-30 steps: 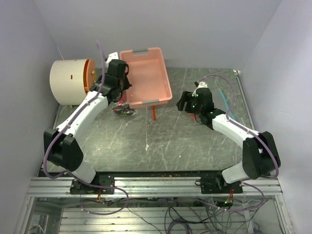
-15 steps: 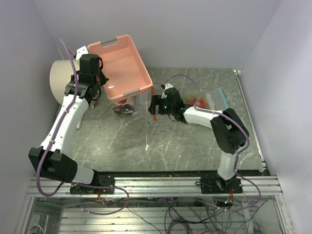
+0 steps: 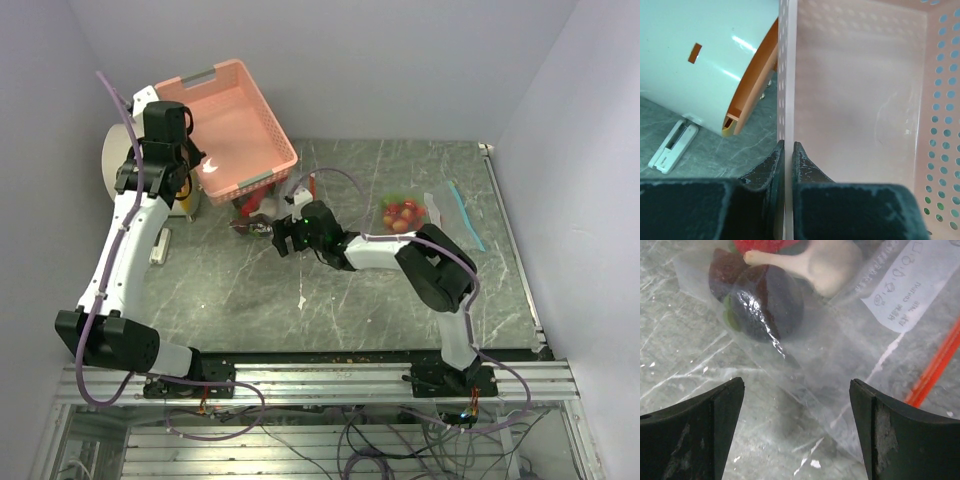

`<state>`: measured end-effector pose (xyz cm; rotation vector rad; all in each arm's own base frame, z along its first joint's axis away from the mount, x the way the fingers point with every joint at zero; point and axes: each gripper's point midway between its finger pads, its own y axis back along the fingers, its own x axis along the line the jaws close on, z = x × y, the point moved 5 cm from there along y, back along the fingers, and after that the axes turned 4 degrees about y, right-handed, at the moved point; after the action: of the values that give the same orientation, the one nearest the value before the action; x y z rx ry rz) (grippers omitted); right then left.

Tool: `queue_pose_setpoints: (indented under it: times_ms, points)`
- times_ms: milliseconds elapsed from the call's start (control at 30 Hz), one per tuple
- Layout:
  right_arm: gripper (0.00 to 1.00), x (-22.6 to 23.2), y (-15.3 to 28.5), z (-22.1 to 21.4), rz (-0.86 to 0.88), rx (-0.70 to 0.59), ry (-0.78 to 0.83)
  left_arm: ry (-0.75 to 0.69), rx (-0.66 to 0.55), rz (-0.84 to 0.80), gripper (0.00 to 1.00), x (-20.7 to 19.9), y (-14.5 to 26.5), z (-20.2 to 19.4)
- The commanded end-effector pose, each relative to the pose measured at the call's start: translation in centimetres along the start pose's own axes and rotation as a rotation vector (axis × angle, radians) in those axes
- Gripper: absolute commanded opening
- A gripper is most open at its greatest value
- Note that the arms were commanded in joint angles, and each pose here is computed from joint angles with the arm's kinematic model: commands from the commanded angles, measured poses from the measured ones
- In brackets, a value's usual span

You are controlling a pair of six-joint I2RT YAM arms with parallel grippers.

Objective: Open the zip-top bag and remove the fake food
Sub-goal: Pick up the zipper food storage bag at the center of the board.

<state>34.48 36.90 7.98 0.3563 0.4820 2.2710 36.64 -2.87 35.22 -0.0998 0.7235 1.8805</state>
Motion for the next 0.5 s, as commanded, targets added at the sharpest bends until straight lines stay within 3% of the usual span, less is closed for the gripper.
queue_pose_setpoints:
  times_ms: [0,100,367,433,467]
  points:
    - [0.82,-0.7,-1.7,0.5,-0.044,-0.022,0.064,0.046,-0.074,-0.03,0.07,-0.1,1.8,2.7]
    - [0.69,-0.6,-2.0,0.3,-0.046,-0.016,0.063,0.046,-0.068,-0.034,0.07,0.2,1.8,2.5]
    - [0.1,-2.2,-2.0,-0.4,-0.163,0.035,0.06,0.032,-0.06,-0.075,0.07,0.0,1.9,2.1]
    - [0.0,-2.3,-1.6,0.0,-0.179,0.028,0.061,0.026,-0.059,-0.078,0.07,0.1,1.9,2.0]
    - [0.0,-2.5,-1.4,0.2,-0.188,0.024,0.06,0.021,-0.058,-0.079,0.07,0.1,1.9,2.0]
